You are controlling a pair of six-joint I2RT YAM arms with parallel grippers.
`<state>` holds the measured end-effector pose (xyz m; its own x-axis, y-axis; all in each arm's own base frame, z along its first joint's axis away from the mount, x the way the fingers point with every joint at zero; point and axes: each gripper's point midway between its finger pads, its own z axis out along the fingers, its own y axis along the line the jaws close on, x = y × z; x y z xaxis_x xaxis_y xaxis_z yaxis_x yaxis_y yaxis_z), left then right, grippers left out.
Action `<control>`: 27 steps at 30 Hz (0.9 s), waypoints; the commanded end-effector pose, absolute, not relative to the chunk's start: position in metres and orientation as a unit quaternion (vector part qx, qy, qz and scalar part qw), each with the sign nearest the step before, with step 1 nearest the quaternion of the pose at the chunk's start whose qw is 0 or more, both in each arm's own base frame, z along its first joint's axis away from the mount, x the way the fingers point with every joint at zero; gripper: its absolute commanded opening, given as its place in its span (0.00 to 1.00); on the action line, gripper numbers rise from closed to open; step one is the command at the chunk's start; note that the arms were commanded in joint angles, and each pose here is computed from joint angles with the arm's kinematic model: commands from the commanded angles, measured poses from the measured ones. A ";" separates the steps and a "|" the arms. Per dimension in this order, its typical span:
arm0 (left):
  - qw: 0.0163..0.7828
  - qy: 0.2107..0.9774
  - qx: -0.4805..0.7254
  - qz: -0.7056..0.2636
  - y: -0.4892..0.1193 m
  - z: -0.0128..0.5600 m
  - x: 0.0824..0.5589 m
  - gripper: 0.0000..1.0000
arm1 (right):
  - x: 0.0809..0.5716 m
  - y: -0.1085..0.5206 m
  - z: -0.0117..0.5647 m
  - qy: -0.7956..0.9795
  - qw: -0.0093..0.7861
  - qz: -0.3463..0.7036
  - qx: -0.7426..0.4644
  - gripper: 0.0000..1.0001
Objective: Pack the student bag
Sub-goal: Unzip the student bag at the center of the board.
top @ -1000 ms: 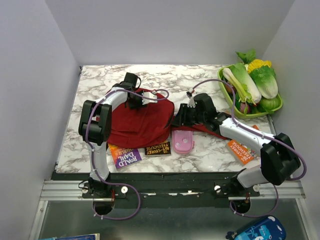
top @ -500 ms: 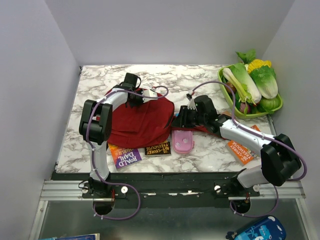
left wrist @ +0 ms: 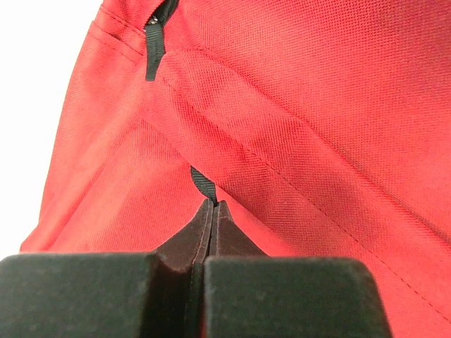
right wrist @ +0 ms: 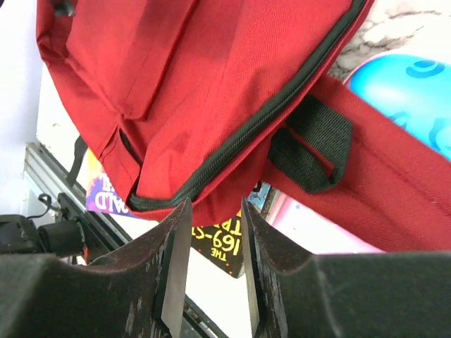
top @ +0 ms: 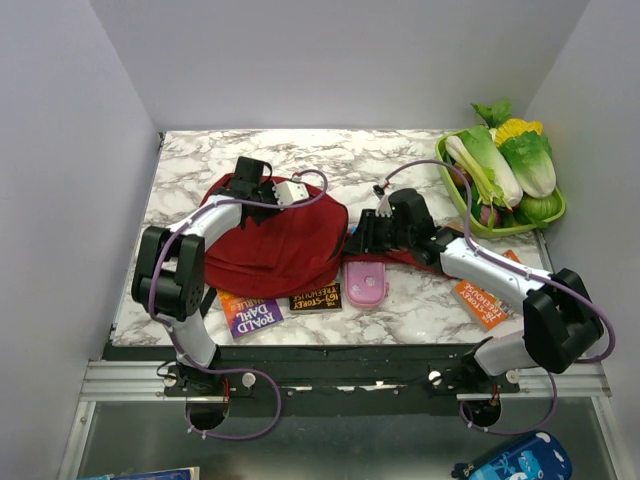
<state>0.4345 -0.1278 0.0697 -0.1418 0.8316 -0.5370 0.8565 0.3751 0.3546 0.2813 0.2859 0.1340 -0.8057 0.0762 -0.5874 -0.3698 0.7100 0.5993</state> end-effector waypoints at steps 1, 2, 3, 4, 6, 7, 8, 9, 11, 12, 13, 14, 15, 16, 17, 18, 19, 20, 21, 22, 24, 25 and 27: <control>0.367 0.761 0.534 -0.024 -0.125 0.089 0.413 0.00 | 0.301 0.276 0.170 0.864 0.358 0.341 -0.091 0.42; 0.361 0.766 0.532 -0.027 -0.124 0.084 0.405 0.00 | 0.308 0.277 0.185 0.858 0.376 0.338 -0.095 0.42; 0.360 0.766 0.532 -0.031 -0.124 0.084 0.402 0.00 | 0.310 0.277 0.189 0.857 0.378 0.337 -0.095 0.42; 0.366 0.763 0.531 -0.034 -0.125 0.091 0.398 0.00 | 0.312 0.279 0.195 0.854 0.383 0.339 -0.096 0.42; 0.370 0.761 0.532 -0.043 -0.128 0.095 0.390 0.00 | 0.323 0.285 0.208 0.847 0.395 0.343 -0.099 0.47; 0.381 0.756 0.531 -0.042 -0.129 0.106 0.389 0.00 | 0.327 0.288 0.211 0.845 0.398 0.343 -0.098 0.51; 0.381 0.757 0.530 -0.044 -0.129 0.111 0.387 0.00 | 0.332 0.292 0.208 0.848 0.393 0.343 -0.099 0.56; 0.385 0.758 0.524 -0.047 -0.131 0.117 0.386 0.00 | 0.337 0.298 0.215 0.842 0.397 0.350 -0.101 0.65; 0.399 0.755 0.518 -0.056 -0.136 0.136 0.387 0.00 | 0.347 0.316 0.239 0.826 0.400 0.382 -0.111 0.68; 0.403 0.753 0.517 -0.059 -0.137 0.143 0.386 0.00 | 0.352 0.326 0.229 0.831 0.382 0.389 -0.114 0.70; 0.410 0.751 0.513 -0.072 -0.141 0.152 0.384 0.00 | 0.358 0.335 0.240 0.824 0.380 0.404 -0.117 0.70; 0.413 0.750 0.511 -0.080 -0.144 0.161 0.382 0.00 | 0.355 0.344 0.237 0.824 0.359 0.423 -0.116 0.70; 0.415 0.749 0.508 -0.088 -0.146 0.167 0.379 0.00 | 0.360 0.353 0.223 0.828 0.345 0.429 -0.113 0.70; 0.421 0.750 0.502 -0.096 -0.148 0.174 0.377 0.00 | 0.362 0.358 0.218 0.828 0.336 0.435 -0.110 0.70; 0.418 0.749 0.502 -0.113 -0.152 0.180 0.372 0.00 | 0.362 0.365 0.218 0.826 0.324 0.448 -0.106 0.70; 0.415 0.751 0.501 -0.118 -0.153 0.182 0.370 0.00 | 0.367 0.369 0.212 0.828 0.321 0.449 -0.099 0.70; 0.415 0.750 0.500 -0.122 -0.154 0.184 0.368 0.00 | 0.373 0.373 0.195 0.836 0.306 0.446 -0.089 0.69; 0.415 0.749 0.500 -0.127 -0.155 0.185 0.365 0.00 | 0.376 0.379 0.197 0.833 0.300 0.457 -0.088 0.69; 0.415 0.749 0.500 -0.127 -0.154 0.185 0.363 0.00 | 0.378 0.384 0.196 0.831 0.295 0.464 -0.088 0.68; 0.415 0.749 0.501 -0.126 -0.154 0.185 0.362 0.00 | 0.379 0.389 0.183 0.836 0.279 0.465 -0.085 0.67; 0.406 0.752 0.503 -0.129 -0.152 0.180 0.354 0.00 | 0.378 0.401 0.187 0.830 0.278 0.476 -0.092 0.66; 0.408 0.749 0.507 -0.128 -0.151 0.180 0.350 0.00 | 0.378 0.404 0.184 0.829 0.278 0.475 -0.095 0.66; 0.400 0.750 0.510 -0.134 -0.151 0.172 0.342 0.00 | 0.375 0.409 0.174 0.832 0.273 0.472 -0.103 0.65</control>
<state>0.3684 -0.1417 0.1711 -0.1731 0.6819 -0.7107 0.8369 0.4823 0.2589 0.3812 0.3838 0.1503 -0.8404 0.0992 -0.5328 -0.3682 0.6169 0.6956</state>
